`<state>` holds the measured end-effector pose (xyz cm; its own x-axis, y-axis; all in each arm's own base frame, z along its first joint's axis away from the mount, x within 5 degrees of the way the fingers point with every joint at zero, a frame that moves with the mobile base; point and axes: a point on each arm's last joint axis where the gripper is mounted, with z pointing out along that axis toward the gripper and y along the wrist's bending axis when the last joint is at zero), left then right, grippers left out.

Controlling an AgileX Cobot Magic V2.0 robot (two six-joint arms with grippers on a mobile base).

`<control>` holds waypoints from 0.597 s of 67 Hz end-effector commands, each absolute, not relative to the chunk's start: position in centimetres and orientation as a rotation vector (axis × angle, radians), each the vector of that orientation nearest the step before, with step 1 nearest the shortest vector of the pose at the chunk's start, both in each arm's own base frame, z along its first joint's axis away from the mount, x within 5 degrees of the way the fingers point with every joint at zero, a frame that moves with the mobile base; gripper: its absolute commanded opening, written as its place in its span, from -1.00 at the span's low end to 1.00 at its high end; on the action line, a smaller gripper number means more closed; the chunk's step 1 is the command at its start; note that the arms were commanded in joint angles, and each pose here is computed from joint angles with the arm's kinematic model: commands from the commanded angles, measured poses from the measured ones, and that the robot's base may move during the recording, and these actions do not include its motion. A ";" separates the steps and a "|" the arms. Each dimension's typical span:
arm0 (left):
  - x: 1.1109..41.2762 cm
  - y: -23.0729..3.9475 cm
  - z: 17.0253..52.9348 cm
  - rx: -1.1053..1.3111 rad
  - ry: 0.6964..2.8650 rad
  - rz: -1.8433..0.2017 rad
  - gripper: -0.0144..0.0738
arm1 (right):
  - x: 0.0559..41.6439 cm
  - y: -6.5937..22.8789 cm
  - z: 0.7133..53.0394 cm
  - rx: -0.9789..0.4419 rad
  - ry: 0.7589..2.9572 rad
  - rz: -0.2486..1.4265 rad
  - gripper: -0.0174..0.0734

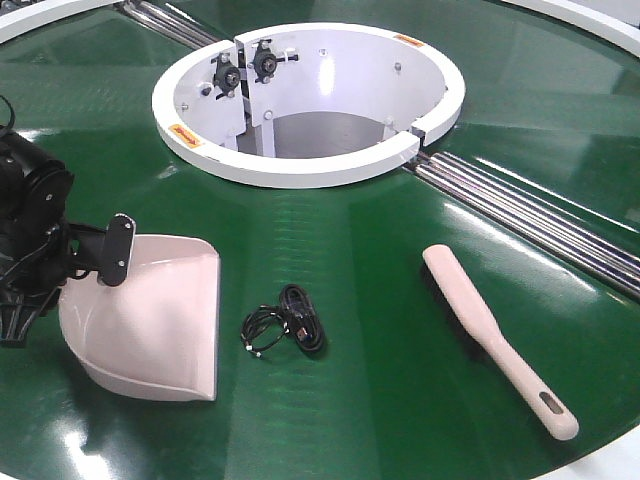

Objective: Clean and inspect green conveyor with broom and dustpan
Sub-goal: 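Lift and tilt the dustpan with the left gripper, holding it steady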

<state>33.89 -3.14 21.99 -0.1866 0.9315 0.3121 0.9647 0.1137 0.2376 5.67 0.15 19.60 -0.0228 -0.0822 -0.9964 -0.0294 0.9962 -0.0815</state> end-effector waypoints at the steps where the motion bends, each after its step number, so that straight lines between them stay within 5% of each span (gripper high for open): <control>1: 34.1 -2.9 24.5 -1.941 -2.317 -0.749 -0.69 | 5.6 0.1 20.0 -0.089 1.514 -0.055 -0.64; 40: 34.2 -4.1 24.3 -2.038 -2.327 -0.701 -0.69 | 5.6 0.1 20.0 -0.089 1.514 -0.055 -0.64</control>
<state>34.14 -3.75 22.04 -0.1584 0.9390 0.3052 0.9612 0.0760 0.2650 5.67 0.15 19.60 -0.0228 -0.0822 -0.9964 -0.0294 0.9962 -0.0815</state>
